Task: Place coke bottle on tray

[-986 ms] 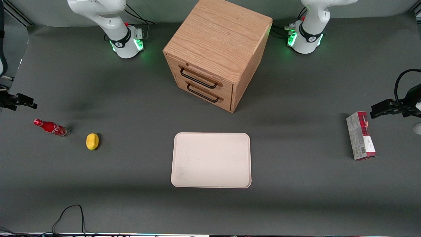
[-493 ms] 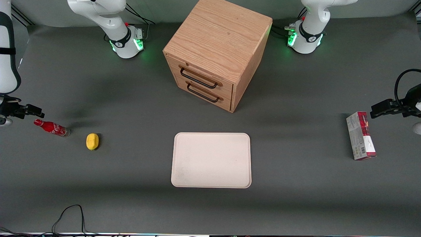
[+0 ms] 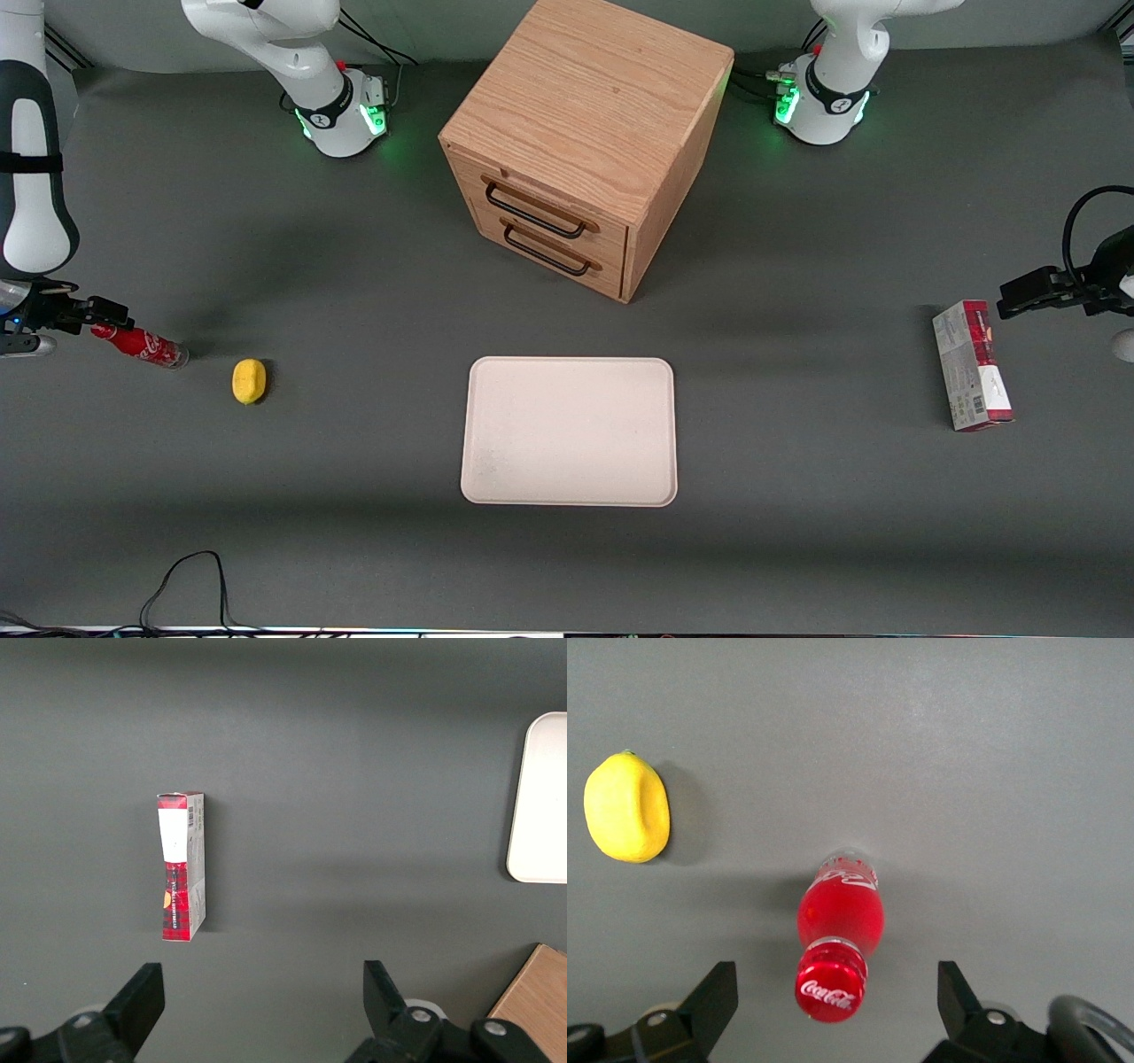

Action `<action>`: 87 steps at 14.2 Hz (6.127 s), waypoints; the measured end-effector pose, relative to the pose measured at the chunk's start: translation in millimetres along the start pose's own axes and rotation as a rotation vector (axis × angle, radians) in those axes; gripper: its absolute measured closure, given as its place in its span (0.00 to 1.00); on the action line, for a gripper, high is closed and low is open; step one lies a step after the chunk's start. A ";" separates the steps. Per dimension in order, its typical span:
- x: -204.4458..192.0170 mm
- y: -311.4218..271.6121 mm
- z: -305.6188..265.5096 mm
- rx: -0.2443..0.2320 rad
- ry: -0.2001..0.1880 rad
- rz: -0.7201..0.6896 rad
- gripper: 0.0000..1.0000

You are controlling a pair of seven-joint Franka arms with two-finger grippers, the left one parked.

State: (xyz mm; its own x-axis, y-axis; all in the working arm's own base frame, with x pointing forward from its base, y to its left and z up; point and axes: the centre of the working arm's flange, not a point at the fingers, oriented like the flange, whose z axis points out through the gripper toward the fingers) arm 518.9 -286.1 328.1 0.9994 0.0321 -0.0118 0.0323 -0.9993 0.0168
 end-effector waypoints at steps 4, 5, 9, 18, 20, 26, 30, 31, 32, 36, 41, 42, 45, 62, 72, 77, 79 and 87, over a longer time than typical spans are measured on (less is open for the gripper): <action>1.5 -0.2 2.4 0.002 -0.001 -0.004 0.16; 1.6 -0.4 2.5 0.003 -0.001 -0.004 0.26; 1.9 -0.6 2.3 0.003 0.000 -0.004 0.69; 43.5 -14.1 -104.9 0.066 -0.032 -0.069 0.69; 50.6 -22.0 -172.2 0.078 -0.037 -0.099 0.69; 21.1 -42.2 -337.1 0.028 -0.031 -0.142 0.69; 34.8 -81.2 -353.4 0.027 -0.022 -0.215 0.69; 47.4 -108.0 -354.0 0.026 -0.018 -0.253 0.69; 60.8 -142.4 -355.2 0.027 -0.011 -0.285 0.69; 94.2 -303.7 -360.0 0.071 0.021 -0.359 0.69; 98.5 -481.8 -342.3 0.040 0.035 -0.430 0.69; 92.8 -520.8 -336.5 0.025 0.044 -0.444 0.69; 82.7 -592.1 -319.3 0.019 0.071 -0.479 0.69; 199.6 -641.6 -11.0 0.013 0.055 -0.471 0.69; 202.8 -642.0 -48.4 0.023 0.113 -0.449 0.11; 164.0 -625.4 -194.5 0.027 0.127 -0.422 0.00; 135.2 -605.2 -252.1 0.016 0.093 -0.410 0.00; 88.3 -388.4 -304.3 -0.005 -0.003 -0.107 0.00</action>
State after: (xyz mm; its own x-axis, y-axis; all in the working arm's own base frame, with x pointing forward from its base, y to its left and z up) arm 598.0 110.1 624.7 0.9902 0.1388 -0.0171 0.1392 -0.9901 0.0200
